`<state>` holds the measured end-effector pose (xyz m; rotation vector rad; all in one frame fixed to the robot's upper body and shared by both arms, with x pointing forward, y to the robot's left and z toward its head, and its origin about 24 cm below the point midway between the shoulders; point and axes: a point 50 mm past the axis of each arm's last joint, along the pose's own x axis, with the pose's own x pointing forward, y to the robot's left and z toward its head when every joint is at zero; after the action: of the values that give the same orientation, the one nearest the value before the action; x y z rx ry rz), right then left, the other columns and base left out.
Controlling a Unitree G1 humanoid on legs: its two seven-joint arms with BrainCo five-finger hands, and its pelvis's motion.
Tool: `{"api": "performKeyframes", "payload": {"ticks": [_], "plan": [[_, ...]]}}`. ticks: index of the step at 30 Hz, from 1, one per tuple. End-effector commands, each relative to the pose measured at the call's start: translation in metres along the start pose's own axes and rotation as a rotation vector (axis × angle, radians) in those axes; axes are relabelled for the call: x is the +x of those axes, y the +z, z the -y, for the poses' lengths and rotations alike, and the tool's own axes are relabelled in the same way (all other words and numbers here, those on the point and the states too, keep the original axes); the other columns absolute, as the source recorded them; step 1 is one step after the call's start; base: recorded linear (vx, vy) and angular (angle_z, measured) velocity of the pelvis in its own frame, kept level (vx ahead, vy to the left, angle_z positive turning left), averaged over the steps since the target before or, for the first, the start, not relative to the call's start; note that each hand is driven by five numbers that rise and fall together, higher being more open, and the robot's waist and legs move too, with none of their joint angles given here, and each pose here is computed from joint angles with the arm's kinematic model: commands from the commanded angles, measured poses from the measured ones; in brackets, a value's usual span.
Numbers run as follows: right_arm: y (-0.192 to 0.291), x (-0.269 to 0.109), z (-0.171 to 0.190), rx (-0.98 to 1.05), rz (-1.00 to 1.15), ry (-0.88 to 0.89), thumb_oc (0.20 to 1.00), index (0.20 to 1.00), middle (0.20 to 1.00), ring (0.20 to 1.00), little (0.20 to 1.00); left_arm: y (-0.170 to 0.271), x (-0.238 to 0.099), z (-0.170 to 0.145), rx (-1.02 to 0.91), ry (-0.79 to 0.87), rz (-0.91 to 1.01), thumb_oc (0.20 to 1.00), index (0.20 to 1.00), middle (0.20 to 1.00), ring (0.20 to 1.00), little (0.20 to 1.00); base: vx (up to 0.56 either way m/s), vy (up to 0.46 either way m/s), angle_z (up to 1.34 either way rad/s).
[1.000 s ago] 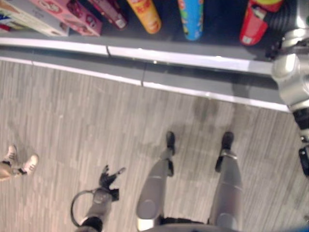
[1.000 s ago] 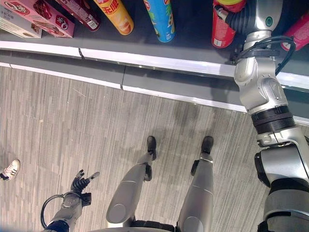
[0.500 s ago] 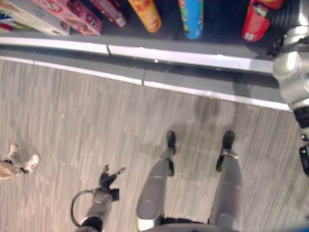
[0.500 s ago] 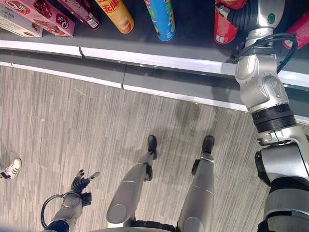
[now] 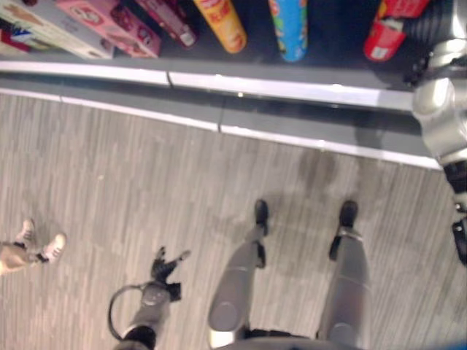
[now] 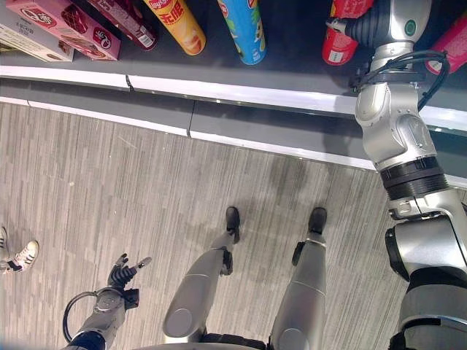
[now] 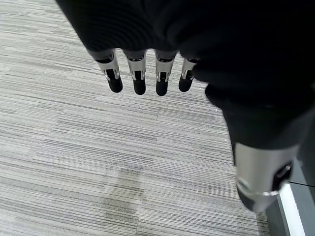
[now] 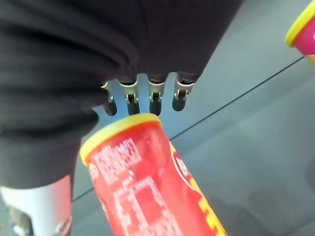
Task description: Put the goods on the table back onto the shelves and tidy them up.
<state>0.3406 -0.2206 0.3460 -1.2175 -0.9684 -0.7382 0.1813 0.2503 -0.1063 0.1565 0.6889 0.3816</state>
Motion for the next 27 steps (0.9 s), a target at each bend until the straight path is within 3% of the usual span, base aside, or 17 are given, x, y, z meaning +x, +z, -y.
{"api": "performKeyframes", "payload": {"ticks": [1, 6, 8, 9, 12, 13, 14, 16, 18, 19, 23, 27], "plan": [[0.013, -0.002, 0.023, 0.035, 0.097, -0.134, 1.0, 1.0, 1.0, 1.0, 1.0, -0.008, 0.001, -0.009, 0.071, 0.034, -0.034, 1.0, 1.0, 1.0, 1.0, 1.0, 0.0, 0.0, 0.0], [0.029, -0.055, 0.013, 0.235, 0.138, 0.006, 1.0, 1.0, 1.0, 1.0, 1.0, -0.017, -0.002, -0.011, 0.102, 0.027, -0.074, 1.0, 1.0, 1.0, 1.0, 1.0, 0.04, -0.003, -0.02], [0.041, -0.109, -0.007, 0.501, 0.075, 0.254, 1.0, 1.0, 1.0, 1.0, 1.0, -0.031, -0.006, -0.012, 0.124, 0.018, -0.128, 1.0, 1.0, 1.0, 1.0, 1.0, 0.11, -0.027, -0.18], [0.041, -0.11, -0.007, 0.501, 0.074, 0.254, 1.0, 1.0, 1.0, 1.0, 1.0, -0.031, -0.006, -0.012, 0.125, 0.018, -0.128, 1.0, 1.0, 1.0, 1.0, 1.0, 0.13, -0.024, -0.26], [0.042, -0.168, -0.02, 0.817, -0.068, 0.557, 1.0, 1.0, 1.0, 1.0, 1.0, -0.046, -0.013, -0.02, 0.173, 0.019, -0.179, 1.0, 1.0, 1.0, 1.0, 1.0, 0.09, -0.001, -0.26], [0.042, -0.168, -0.02, 0.817, -0.068, 0.557, 1.0, 1.0, 1.0, 1.0, 1.0, -0.046, -0.013, -0.02, 0.174, 0.019, -0.179, 1.0, 1.0, 1.0, 1.0, 1.0, 0.09, 0.01, -0.17], [0.041, -0.209, -0.024, 0.992, -0.187, 0.762, 1.0, 1.0, 1.0, 1.0, 1.0, -0.061, -0.019, -0.028, 0.198, 0.004, -0.234, 1.0, 1.0, 1.0, 1.0, 1.0, 0.11, -0.002, -0.2], [0.037, -0.258, -0.034, 1.107, -0.342, 1.005, 1.0, 1.0, 1.0, 1.0, 1.0, -0.07, -0.024, -0.032, 0.209, -0.012, -0.266, 1.0, 1.0, 1.0, 1.0, 1.0, 0.11, 0.022, -0.25], [0.023, -0.327, -0.036, 1.16, -0.604, 1.272, 1.0, 1.0, 1.0, 1.0, 1.0, -0.081, -0.029, -0.032, 0.225, -0.054, -0.301, 1.0, 1.0, 1.0, 1.0, 1.0, 0.09, 0.025, -0.26], [0.023, -0.327, -0.036, 1.16, -0.604, 1.273, 1.0, 1.0, 1.0, 1.0, 1.0, -0.081, -0.029, -0.033, 0.225, -0.054, -0.302, 1.0, 1.0, 1.0, 1.0, 1.0, 0.07, 0.007, -0.15], [0.001, -0.408, -0.031, 1.041, -0.953, 1.437, 1.0, 1.0, 1.0, 1.0, 1.0, -0.086, -0.032, -0.029, 0.256, -0.099, -0.314, 1.0, 1.0, 1.0, 1.0, 1.0, 0.07, -0.006, -0.03], [-0.016, -0.479, -0.019, 0.83, -1.323, 1.443, 1.0, 1.0, 1.0, 1.0, 1.0, -0.085, -0.034, -0.015, 0.26, -0.158, -0.29, 1.0, 1.0, 1.0, 1.0, 1.0, 0.07, -0.01, -0.12]]}}
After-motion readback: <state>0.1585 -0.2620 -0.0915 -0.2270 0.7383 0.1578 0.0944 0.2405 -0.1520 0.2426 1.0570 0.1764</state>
